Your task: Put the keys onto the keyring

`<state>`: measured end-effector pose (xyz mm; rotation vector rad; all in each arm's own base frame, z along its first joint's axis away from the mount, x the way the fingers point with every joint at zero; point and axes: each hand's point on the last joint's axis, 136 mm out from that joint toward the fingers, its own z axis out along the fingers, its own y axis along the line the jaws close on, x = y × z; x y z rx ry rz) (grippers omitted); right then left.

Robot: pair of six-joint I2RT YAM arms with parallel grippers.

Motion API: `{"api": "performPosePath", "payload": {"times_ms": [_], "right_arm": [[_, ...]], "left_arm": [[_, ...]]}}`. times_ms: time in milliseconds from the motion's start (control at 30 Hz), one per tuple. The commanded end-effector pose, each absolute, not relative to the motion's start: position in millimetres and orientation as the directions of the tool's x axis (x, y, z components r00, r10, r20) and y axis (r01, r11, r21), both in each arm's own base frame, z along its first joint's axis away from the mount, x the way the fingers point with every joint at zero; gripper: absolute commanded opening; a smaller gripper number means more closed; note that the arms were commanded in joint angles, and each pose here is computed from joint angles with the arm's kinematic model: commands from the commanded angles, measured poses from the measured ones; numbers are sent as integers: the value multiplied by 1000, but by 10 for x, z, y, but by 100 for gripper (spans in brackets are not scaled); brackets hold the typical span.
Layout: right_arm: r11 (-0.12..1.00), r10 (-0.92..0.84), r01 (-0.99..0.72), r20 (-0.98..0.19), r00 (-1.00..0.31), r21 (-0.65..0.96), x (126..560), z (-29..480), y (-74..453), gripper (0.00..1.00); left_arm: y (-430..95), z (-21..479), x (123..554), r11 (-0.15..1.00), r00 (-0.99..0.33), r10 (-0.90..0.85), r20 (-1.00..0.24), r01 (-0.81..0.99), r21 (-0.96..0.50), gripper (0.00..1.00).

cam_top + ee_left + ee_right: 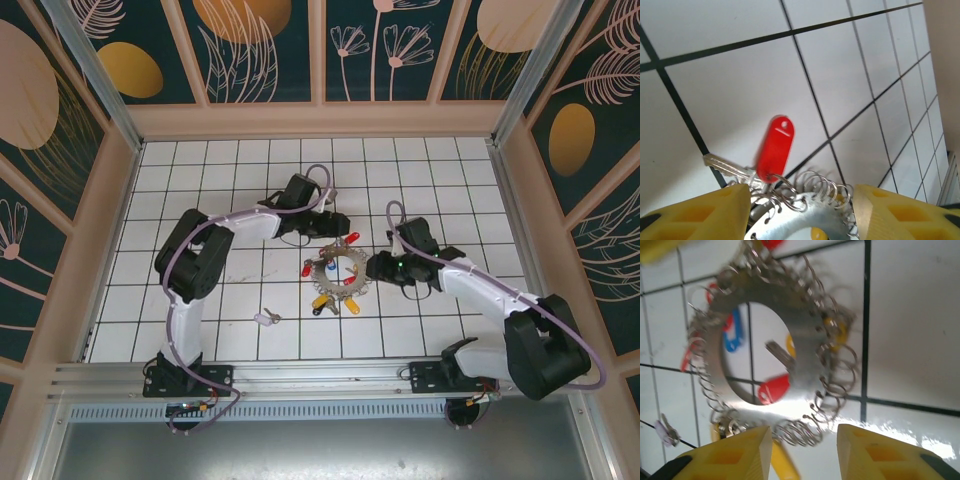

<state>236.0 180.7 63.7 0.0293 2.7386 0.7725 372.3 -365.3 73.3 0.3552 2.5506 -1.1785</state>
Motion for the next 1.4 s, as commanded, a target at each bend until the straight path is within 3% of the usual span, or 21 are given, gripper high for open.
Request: {"api": "performPosePath", "payload": {"times_ms": [0, 267, 533, 800, 1200, 1367], "right_arm": [[874, 44, -76, -234, -971, 481, 2153, 473, 1732, 38], [876, 12, -104, -237, -972, 471, 2106, 294, 1727, 18], [840, -24, -158, -256, -966, 519, 2101, 208, 1875, 19], [791, -51, -233, -320, -946, 566, 2258, 221, 2063, 21], [818, -76, -273, -375, -924, 506, 2335, 372, 1946, 20], [798, -33, -207, -301, -953, 566, 2216, 423, 1933, 23]], "left_arm": [[-3537, 1189, 3704, 611, -847, 138, -513, 480, -629, 58], [-3271, 1377, 3222, 524, -695, 219, -685, 676, -518, 57], [-3039, 1349, 2954, 461, -448, 353, -821, 847, -264, 58], [-3036, 1292, 2619, 258, -180, 444, -878, 964, -67, 59], [-2973, 1187, 2545, 235, -136, 478, -868, 972, -23, 59], [-2959, 1174, 2543, 234, -127, 489, -863, 972, -10, 59]]}}
